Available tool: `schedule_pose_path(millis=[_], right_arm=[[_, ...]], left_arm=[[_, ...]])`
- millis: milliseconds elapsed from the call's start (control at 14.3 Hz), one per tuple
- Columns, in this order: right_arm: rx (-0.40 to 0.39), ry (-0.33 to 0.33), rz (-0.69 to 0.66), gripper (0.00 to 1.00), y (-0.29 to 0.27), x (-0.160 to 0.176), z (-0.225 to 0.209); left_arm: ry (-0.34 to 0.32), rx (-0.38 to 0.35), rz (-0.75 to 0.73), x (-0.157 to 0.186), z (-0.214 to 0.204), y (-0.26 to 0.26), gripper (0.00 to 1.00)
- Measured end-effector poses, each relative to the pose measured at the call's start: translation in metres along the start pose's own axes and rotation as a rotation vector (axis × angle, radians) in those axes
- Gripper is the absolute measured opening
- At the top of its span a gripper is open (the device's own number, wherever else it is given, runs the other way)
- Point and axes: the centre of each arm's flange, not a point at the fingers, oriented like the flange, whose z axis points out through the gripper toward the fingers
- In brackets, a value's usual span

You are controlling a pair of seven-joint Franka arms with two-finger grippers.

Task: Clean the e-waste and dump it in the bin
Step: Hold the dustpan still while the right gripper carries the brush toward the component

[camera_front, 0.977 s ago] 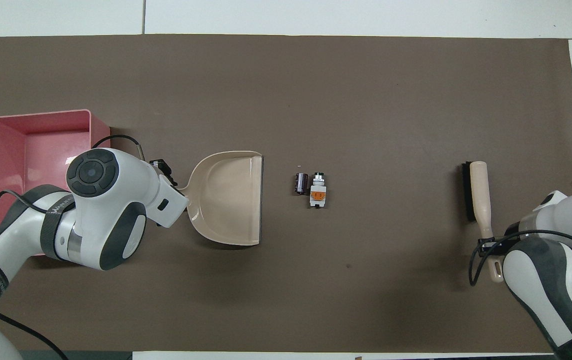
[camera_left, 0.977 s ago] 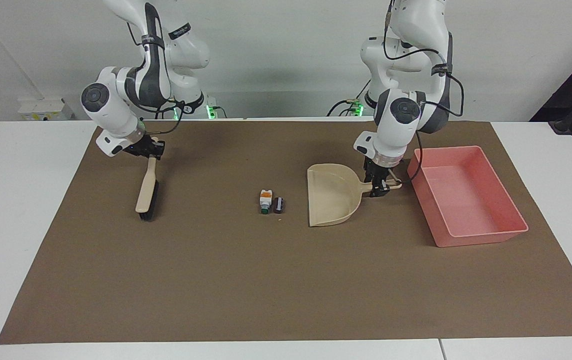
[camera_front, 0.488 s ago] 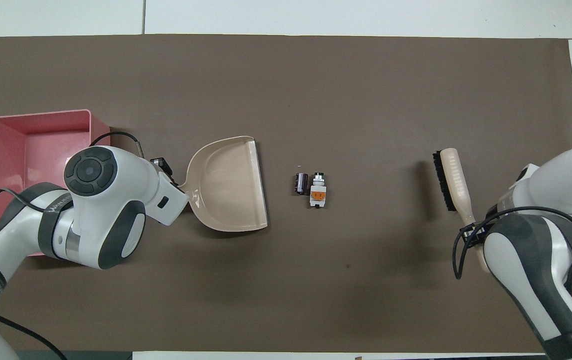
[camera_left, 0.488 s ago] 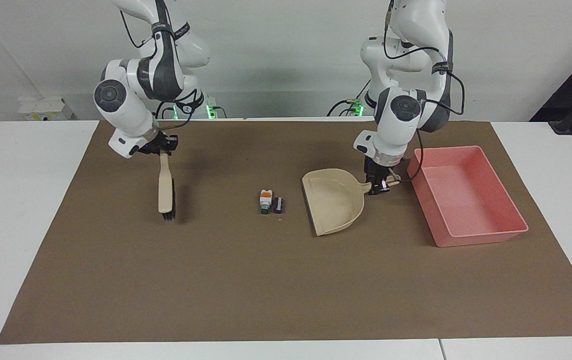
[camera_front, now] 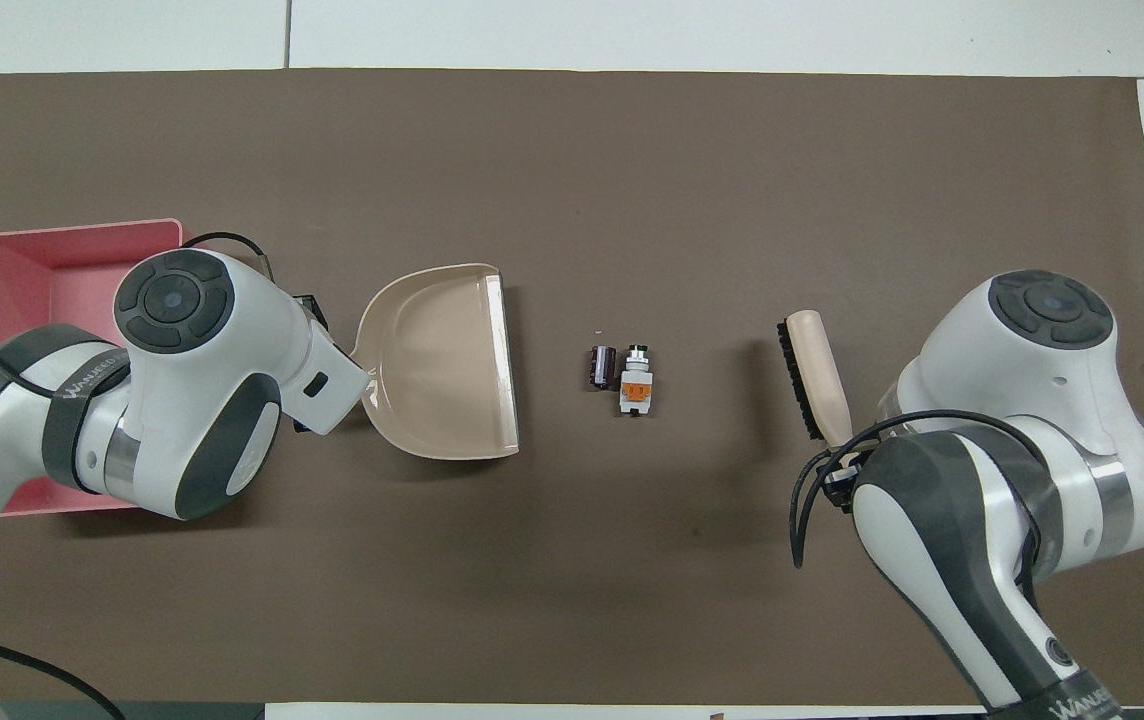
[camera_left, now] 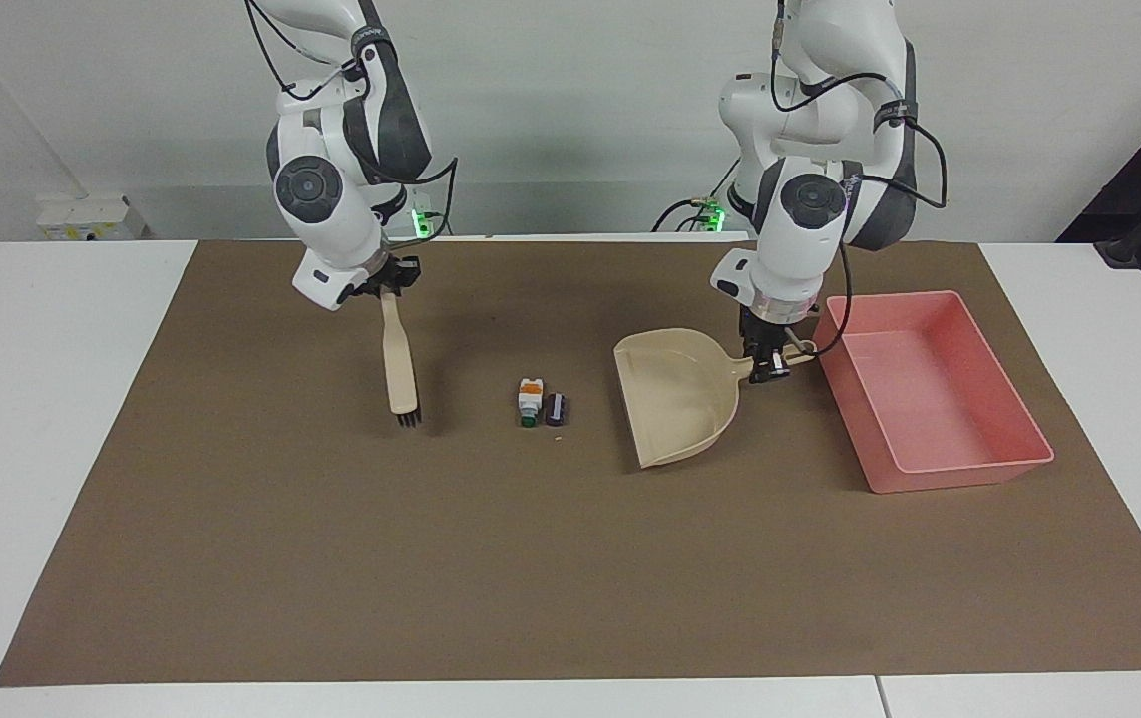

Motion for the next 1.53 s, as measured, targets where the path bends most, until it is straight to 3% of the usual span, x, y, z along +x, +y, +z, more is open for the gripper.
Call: schedule_pose_path(millis=[628, 1535], right_arm=[[-0.036, -0.013, 0.007, 0.26, -0.055, -0.003, 0.018], [0.002, 0.021, 0.049, 0.26, -0.100, 0.024, 0.060]], left_arm=[[-0.104, 0.017, 0.162, 0.072, 0.018, -0.010, 0.33], [-0.152, -0.050, 0.173, 0.075, 0.019, 0.000, 0.33]])
